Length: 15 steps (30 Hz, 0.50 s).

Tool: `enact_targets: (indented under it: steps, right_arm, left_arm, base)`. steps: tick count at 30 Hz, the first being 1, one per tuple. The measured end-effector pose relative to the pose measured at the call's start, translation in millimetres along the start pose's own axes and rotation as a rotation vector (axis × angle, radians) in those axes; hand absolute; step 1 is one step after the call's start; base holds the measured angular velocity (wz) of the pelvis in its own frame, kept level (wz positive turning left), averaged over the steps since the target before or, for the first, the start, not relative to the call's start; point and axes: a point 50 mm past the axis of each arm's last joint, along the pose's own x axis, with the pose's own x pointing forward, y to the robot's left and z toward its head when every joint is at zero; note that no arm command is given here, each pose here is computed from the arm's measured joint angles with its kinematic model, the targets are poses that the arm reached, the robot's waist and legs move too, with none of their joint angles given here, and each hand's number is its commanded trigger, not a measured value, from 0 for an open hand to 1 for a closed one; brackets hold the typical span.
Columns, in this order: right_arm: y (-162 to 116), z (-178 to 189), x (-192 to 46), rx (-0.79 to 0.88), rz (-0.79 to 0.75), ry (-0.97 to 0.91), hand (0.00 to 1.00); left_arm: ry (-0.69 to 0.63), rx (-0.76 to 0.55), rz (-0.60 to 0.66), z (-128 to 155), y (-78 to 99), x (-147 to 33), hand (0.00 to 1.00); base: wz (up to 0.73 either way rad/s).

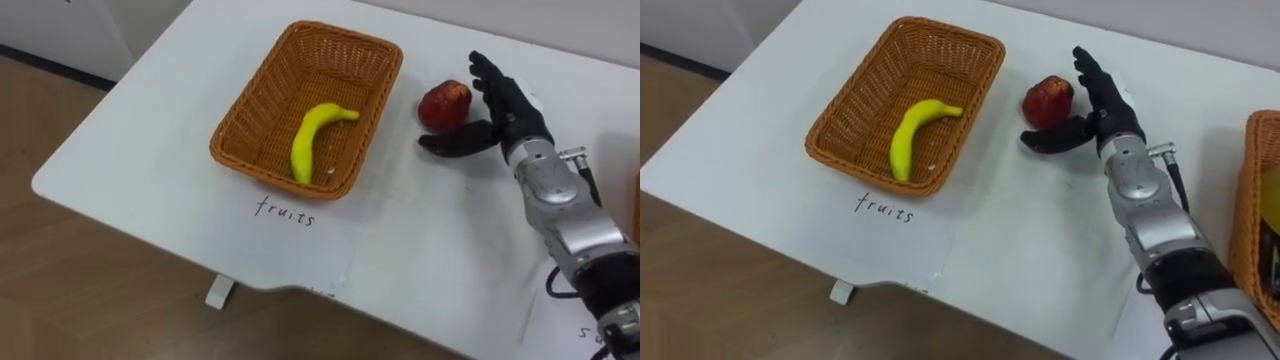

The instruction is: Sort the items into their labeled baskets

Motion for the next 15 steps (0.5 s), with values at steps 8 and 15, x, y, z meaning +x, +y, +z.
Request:
enact_targets:
  steps: [8, 15]
  right_arm:
    - [2.5, 1.2, 0.0, -0.009, 0.008, -0.007, 0.00]
    - [10.2, -0.7, -1.2, -0.031, 0.061, -0.002, 0.00]
  left_arm:
    - [0.001, 0.000, 0.005, -0.5, 0.1, -0.1, 0.00]
    - [0.003, -0.003, 0.006, -1.1, 0.0, -0.2, 0.00]
  base:
    - [0.00]
    - [0.00]
